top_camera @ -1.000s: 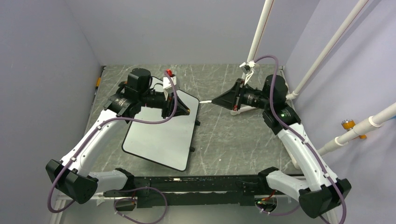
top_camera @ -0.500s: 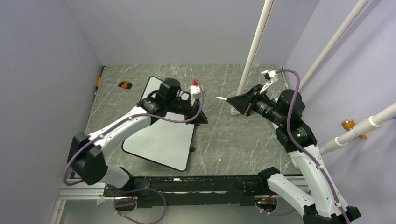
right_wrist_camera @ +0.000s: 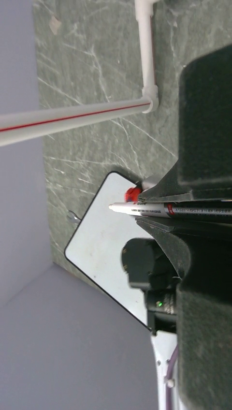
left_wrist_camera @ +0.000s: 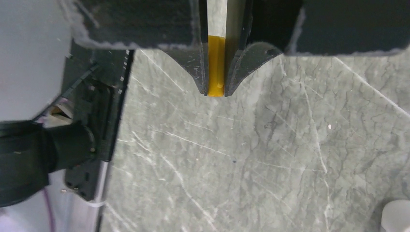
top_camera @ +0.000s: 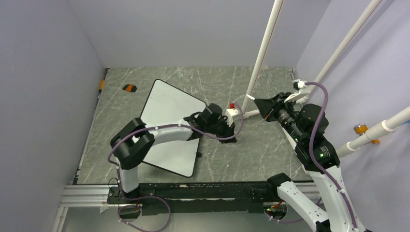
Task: Write a sentence on the whiteboard
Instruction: Place the pen cap at the center of the board, then adjust the whiteboard at the center of the board.
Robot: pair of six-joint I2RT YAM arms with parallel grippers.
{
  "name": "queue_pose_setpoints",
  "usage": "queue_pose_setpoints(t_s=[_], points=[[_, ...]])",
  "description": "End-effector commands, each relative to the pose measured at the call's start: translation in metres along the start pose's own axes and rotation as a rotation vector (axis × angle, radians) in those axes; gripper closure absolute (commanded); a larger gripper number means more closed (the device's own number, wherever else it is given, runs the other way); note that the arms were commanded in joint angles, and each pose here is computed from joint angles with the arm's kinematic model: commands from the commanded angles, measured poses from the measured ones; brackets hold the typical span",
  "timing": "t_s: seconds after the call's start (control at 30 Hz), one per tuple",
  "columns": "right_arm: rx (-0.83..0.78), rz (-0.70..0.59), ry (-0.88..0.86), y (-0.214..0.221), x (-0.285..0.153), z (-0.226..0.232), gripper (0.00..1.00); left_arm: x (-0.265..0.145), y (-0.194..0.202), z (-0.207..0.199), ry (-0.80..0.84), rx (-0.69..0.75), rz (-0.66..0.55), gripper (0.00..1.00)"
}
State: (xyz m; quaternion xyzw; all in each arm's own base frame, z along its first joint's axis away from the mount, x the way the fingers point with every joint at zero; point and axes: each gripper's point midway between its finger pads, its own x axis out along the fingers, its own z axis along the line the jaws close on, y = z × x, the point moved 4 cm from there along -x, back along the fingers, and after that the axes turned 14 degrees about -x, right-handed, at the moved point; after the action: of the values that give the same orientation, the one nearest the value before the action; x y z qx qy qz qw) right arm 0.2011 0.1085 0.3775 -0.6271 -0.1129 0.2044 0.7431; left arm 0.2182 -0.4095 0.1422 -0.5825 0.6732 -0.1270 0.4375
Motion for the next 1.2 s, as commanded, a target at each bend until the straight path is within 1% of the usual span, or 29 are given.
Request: queue_pose_setpoints(t_s=[0.0, 0.1, 0.2, 0.4, 0.5, 0.57, 0.67, 0.77, 0.87, 0.97, 1.07, 1.1, 1.17], points=[[-0.037, -0.055, 0.076, -0.013, -0.009, -0.010, 1.00, 0.023, -0.021, 0.009, -0.107, 0.023, -0.122, 1.00], [-0.045, -0.071, 0.080, -0.014, -0.012, -0.010, 1.00, 0.032, -0.011, 0.023, -0.162, 0.018, -0.133, 0.98], [-0.050, -0.065, 0.078, -0.012, -0.011, -0.010, 1.00, 0.039, -0.002, 0.030, -0.196, 0.029, -0.132, 0.92], [-0.050, -0.056, 0.076, -0.009, -0.011, -0.011, 1.00, 0.049, 0.012, 0.035, -0.198, 0.039, -0.112, 0.76], [-0.052, -0.053, 0.083, -0.008, -0.011, -0.012, 1.00, 0.050, 0.015, 0.036, -0.200, 0.045, -0.107, 0.65], [-0.052, -0.048, 0.086, -0.007, -0.010, -0.013, 1.00, 0.049, 0.016, 0.037, -0.209, 0.050, -0.109, 0.60], [-0.051, -0.047, 0.083, -0.007, -0.010, -0.012, 1.00, 0.049, 0.017, 0.038, -0.212, 0.052, -0.110, 0.56], [-0.049, -0.049, 0.084, -0.007, -0.010, -0.012, 1.00, 0.046, 0.013, 0.033, -0.207, 0.055, -0.117, 0.55], [-0.049, -0.054, 0.088, -0.009, -0.010, -0.013, 1.00, 0.033, 0.002, 0.020, -0.200, 0.070, -0.138, 0.51], [-0.054, -0.066, 0.099, -0.012, -0.012, -0.014, 1.00, 0.014, -0.008, 0.005, -0.189, 0.093, -0.157, 0.38], [-0.062, -0.076, 0.096, -0.014, -0.013, -0.013, 1.00, -0.013, -0.011, -0.006, -0.210, 0.104, -0.170, 0.29], [-0.063, -0.080, 0.097, -0.015, -0.014, -0.013, 1.00, -0.025, -0.011, -0.008, -0.238, 0.105, -0.174, 0.27], [-0.061, -0.090, 0.094, -0.016, -0.015, -0.013, 1.00, -0.055, -0.023, -0.014, -0.319, 0.109, -0.210, 0.27]])
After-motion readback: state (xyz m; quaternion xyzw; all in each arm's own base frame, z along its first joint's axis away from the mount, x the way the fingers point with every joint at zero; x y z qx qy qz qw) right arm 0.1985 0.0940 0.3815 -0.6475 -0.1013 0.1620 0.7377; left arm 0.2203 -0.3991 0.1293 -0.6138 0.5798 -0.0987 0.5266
